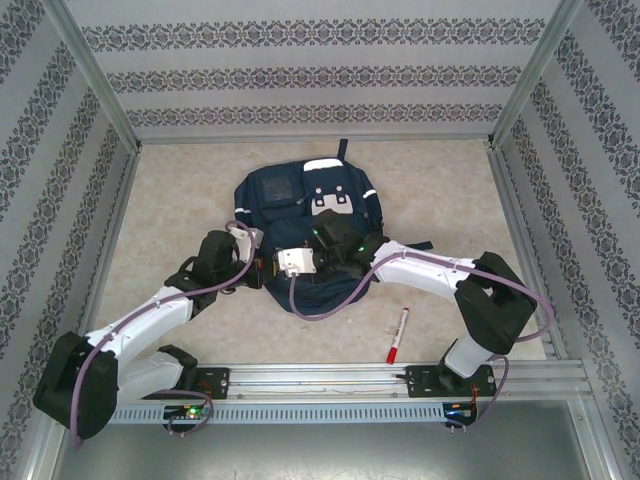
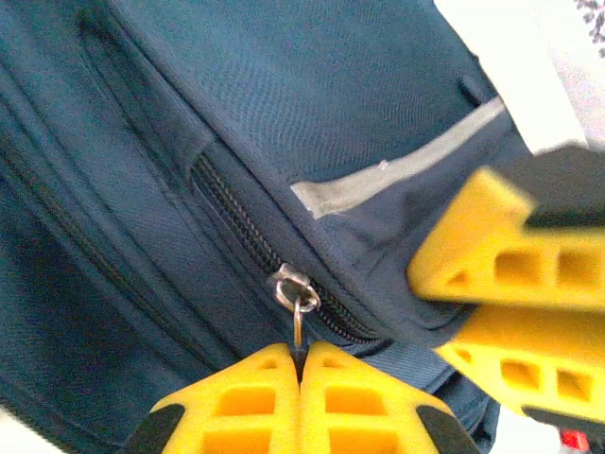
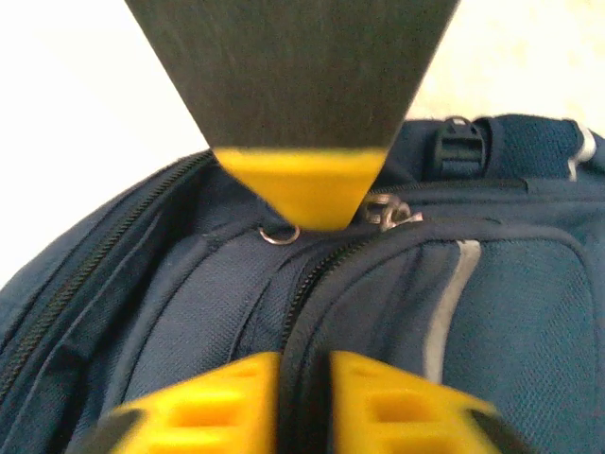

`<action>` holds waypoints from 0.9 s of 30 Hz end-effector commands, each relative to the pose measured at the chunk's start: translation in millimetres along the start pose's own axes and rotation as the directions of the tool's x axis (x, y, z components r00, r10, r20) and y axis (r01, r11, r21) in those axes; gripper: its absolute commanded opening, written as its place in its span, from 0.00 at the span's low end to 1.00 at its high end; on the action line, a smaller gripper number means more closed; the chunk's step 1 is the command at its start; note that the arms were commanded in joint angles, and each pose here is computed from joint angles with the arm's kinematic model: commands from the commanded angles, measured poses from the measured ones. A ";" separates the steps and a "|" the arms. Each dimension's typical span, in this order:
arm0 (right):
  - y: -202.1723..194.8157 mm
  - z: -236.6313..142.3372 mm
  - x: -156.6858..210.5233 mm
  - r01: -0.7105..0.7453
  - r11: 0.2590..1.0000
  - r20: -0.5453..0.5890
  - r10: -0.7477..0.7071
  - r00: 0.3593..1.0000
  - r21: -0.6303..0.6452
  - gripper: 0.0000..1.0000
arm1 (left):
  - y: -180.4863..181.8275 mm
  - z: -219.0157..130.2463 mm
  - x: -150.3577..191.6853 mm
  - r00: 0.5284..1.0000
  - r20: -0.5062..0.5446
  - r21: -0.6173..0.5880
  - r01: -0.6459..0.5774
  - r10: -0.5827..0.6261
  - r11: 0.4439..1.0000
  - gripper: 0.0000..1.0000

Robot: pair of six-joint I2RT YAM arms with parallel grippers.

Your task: Pack books, pencil case, and school supplies into a backpack

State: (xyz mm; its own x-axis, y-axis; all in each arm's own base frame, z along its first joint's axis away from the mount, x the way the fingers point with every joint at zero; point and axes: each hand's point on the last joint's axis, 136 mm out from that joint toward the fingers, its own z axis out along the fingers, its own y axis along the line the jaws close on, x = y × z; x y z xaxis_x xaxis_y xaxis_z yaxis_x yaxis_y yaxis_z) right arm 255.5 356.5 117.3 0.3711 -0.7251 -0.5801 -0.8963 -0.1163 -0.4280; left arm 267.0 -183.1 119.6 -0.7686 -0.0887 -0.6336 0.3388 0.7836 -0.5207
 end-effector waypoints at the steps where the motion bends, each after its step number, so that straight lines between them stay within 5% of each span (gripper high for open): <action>1: -8.8 -4.9 5.2 0.041 0.996 -0.061 -0.036 0.997 0.083 0.00 | 4.3 -15.4 -21.7 0.991 0.128 -0.066 -0.029 0.037 0.997 0.00; 8: 13.7 -33.8 -21.9 0.227 0.973 0.086 -0.230 0.969 0.048 0.00 | 75.4 -22.3 -26.1 0.980 0.190 -0.330 0.012 0.054 0.944 0.00; 15: 44.4 -25.9 -29.1 0.193 0.978 0.166 -0.179 0.970 -0.077 0.00 | 75.0 2.7 -57.0 0.985 0.129 -0.297 -0.072 0.115 0.952 0.00; 17: 42.7 -25.2 -33.2 0.133 0.987 0.170 -0.117 0.979 -0.085 0.22 | 72.8 10.6 -59.2 0.985 0.107 -0.274 -0.100 0.134 0.957 0.00; 18: 35.1 -27.4 -36.6 0.088 0.994 0.172 -0.077 0.982 -0.058 0.31 | 72.0 12.6 -60.9 0.985 0.100 -0.268 -0.107 0.138 0.957 0.08; 20: 18.2 -37.0 -45.2 -0.034 0.999 0.189 0.032 0.982 0.010 0.46 | 69.9 13.7 -63.2 0.985 0.086 -0.261 -0.125 0.152 0.957 0.45; 21: 5.4 -45.5 -48.9 -0.136 0.989 0.201 0.122 0.972 0.058 0.57 | 66.0 13.3 -64.7 0.982 0.076 -0.248 -0.149 0.173 0.957 0.53; 22: -9.6 -54.4 -50.0 -0.265 0.958 0.219 0.237 0.947 0.112 0.95 | 59.2 12.2 -66.9 0.977 0.065 -0.223 -0.186 0.205 0.957 0.55; 25: -50.1 -87.0 -29.6 -0.631 0.729 0.273 0.572 0.774 0.263 0.98 | 35.2 5.6 -70.6 0.948 0.044 -0.135 -0.307 0.316 0.942 0.54; 27: -54.8 -101.9 -8.1 -0.772 0.584 0.309 0.708 0.636 0.251 0.98 | 14.1 2.1 -67.2 0.915 0.049 -0.043 -0.399 0.401 0.916 0.55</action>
State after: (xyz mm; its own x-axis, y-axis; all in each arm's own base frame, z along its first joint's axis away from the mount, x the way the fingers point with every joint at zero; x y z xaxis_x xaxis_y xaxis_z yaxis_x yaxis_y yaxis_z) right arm 241.7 342.1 185.7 0.0887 -0.6017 -0.7938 -0.9216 0.2528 -0.2945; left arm 339.5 -146.8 126.2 -0.6457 0.0652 -0.7608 0.3931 0.8826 -0.2579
